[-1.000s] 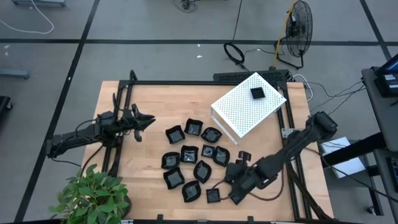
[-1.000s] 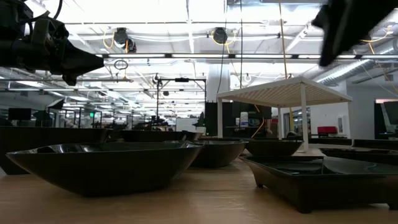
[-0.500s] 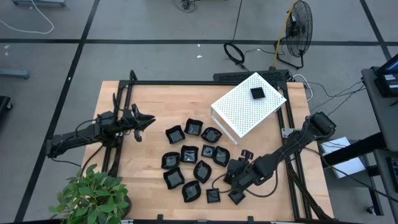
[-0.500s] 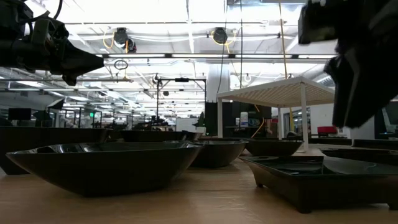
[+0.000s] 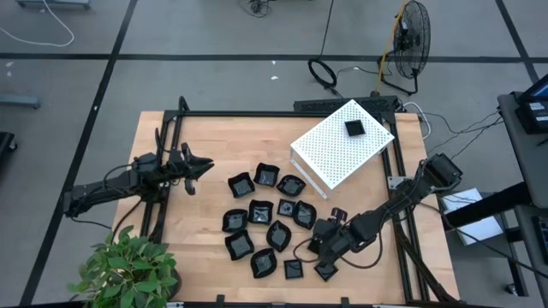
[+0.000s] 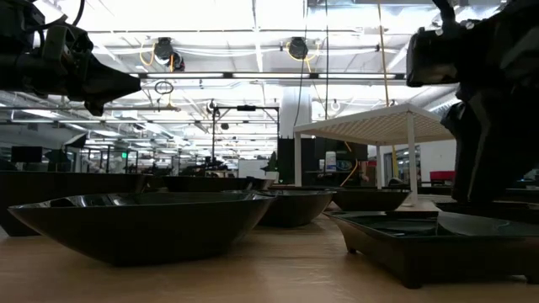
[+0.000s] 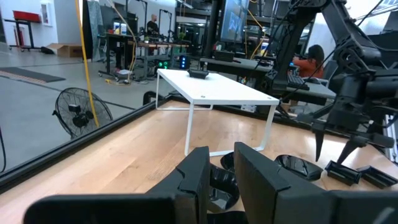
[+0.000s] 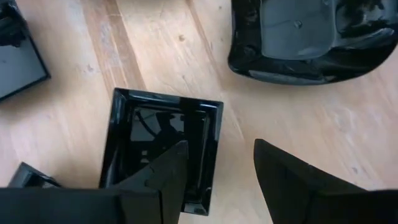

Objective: Pick & Place Mini shaped plates
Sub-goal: Stack the black square plate on top of the black square plate on the shelf

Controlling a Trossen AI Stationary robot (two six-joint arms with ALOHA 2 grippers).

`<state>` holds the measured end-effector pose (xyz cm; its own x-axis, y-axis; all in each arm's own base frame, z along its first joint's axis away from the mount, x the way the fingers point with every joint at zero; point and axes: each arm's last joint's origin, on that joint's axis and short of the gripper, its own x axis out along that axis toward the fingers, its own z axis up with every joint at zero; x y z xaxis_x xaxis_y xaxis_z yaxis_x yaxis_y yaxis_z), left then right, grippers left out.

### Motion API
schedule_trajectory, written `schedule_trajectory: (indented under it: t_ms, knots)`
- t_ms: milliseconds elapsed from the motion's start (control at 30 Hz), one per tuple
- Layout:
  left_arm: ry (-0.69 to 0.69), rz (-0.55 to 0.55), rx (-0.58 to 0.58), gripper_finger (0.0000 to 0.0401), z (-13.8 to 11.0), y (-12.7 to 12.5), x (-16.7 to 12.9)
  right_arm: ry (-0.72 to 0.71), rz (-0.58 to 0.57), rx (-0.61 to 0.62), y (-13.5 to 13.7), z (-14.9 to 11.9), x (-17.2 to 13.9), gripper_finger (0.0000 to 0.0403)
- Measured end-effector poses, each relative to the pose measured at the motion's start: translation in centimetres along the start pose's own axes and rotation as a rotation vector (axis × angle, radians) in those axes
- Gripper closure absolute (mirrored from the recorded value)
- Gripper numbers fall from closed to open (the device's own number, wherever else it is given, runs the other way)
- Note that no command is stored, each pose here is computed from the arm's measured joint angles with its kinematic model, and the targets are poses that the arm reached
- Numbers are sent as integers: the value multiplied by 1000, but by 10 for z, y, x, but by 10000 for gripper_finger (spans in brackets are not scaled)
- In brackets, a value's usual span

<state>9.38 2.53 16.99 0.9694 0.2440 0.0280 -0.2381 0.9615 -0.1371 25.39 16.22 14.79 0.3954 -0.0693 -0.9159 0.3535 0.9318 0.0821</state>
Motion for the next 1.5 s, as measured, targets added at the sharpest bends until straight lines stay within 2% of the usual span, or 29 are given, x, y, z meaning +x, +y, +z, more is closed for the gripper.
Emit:
schedule_trajectory:
  t_ms: [400, 867, 1500]
  knots:
    - [0, 0, 0, 325, 0, 0, 0, -1, 3, 28, -4, -5, 5, 236]
    - [0, 0, 0, 325, 0, 0, 0, 0, 3, 27, -4, -5, 5, 319]
    - [0, 0, 0, 325, 0, 0, 0, 19, 20, 20, -3, -5, 5, 390]
